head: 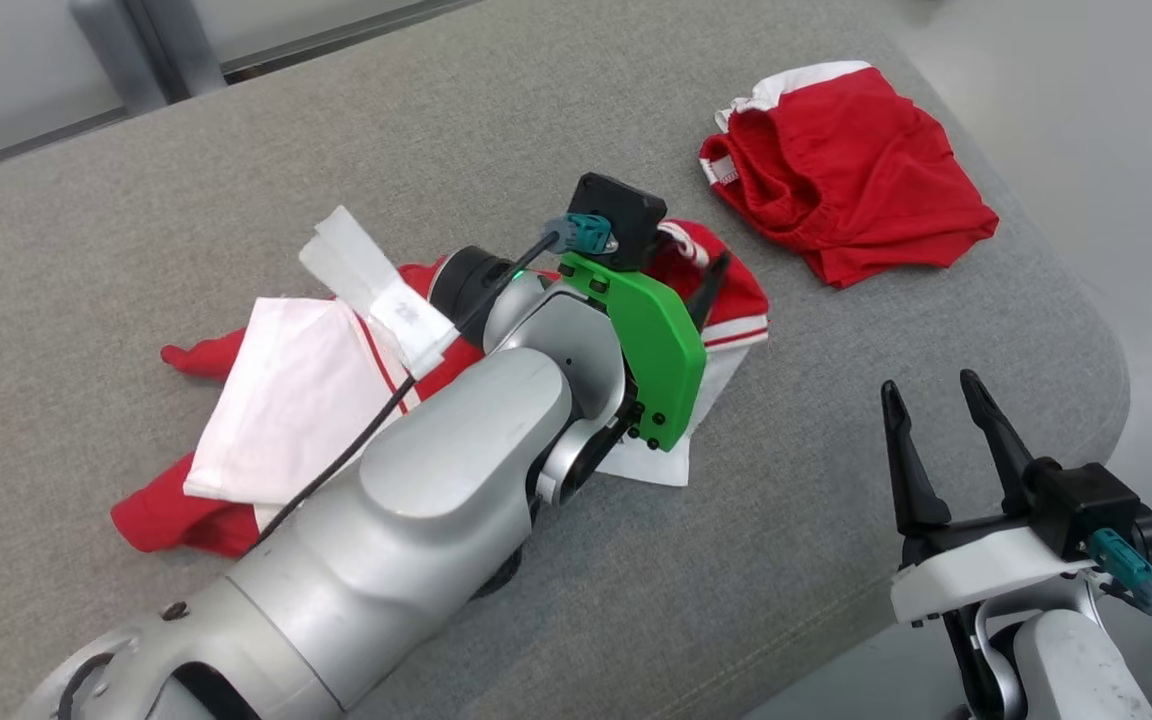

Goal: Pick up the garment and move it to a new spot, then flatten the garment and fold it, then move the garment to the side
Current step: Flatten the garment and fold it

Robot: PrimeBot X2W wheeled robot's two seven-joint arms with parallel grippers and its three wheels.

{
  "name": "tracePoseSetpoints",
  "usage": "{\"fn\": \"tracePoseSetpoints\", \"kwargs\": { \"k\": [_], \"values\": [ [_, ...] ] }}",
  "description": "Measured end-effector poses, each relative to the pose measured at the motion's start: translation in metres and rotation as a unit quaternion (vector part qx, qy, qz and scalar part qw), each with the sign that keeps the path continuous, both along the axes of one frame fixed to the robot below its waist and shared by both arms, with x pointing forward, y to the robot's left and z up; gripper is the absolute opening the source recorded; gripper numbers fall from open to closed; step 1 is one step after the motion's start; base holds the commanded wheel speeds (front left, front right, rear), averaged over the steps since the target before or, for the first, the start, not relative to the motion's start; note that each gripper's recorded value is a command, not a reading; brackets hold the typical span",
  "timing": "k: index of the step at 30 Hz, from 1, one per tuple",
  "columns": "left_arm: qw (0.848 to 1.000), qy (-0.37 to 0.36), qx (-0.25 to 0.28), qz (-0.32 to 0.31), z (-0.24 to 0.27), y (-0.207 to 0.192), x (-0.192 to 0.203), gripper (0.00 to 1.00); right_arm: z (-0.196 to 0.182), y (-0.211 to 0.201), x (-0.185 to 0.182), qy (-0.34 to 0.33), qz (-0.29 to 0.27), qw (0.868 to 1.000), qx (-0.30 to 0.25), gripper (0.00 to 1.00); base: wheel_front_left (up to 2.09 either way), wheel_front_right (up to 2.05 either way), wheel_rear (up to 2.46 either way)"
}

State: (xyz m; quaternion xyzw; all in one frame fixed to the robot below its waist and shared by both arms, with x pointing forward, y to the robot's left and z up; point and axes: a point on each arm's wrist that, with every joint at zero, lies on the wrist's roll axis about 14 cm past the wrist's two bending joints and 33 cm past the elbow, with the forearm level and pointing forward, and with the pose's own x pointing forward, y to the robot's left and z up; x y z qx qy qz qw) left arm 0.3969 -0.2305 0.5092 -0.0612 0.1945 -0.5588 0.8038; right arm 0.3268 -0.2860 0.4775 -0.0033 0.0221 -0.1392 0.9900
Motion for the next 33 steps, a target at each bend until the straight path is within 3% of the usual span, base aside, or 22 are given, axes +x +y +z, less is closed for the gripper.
{"fn": "tracePoseSetpoints", "kwargs": {
  "k": [5,12,17,23,29,33],
  "values": [
    [0.998,-0.050,0.015,-0.032,-0.002,-0.006,-0.005,1.00,-0.007,-0.007,-0.005,0.014,-0.012,1.000,-0.003,1.00,0.00,0.00,0.00],
    [0.998,-0.031,-0.022,-0.042,0.019,-0.002,-0.028,1.00,-0.008,0.002,-0.002,0.012,0.004,1.000,-0.004,1.00,0.00,0.00,0.00],
    [0.999,-0.036,-0.027,0.027,0.018,0.027,-0.009,1.00,-0.006,0.010,0.000,0.005,0.018,1.000,-0.005,1.00,0.00,0.00,0.00],
    [0.989,-0.028,0.012,0.144,-0.009,0.106,0.025,1.00,-0.011,0.019,-0.004,0.012,0.030,0.999,-0.001,1.00,0.00,0.00,0.00],
    [0.966,-0.015,0.078,0.245,-0.042,0.194,0.027,1.00,-0.013,0.034,0.001,0.012,0.057,0.998,-0.001,1.00,0.00,0.00,0.00],
    [0.959,0.022,0.091,0.268,-0.058,0.216,0.010,1.00,-0.012,0.043,0.009,0.009,0.073,0.997,-0.004,1.00,0.00,0.00,0.00]
  ]
}}
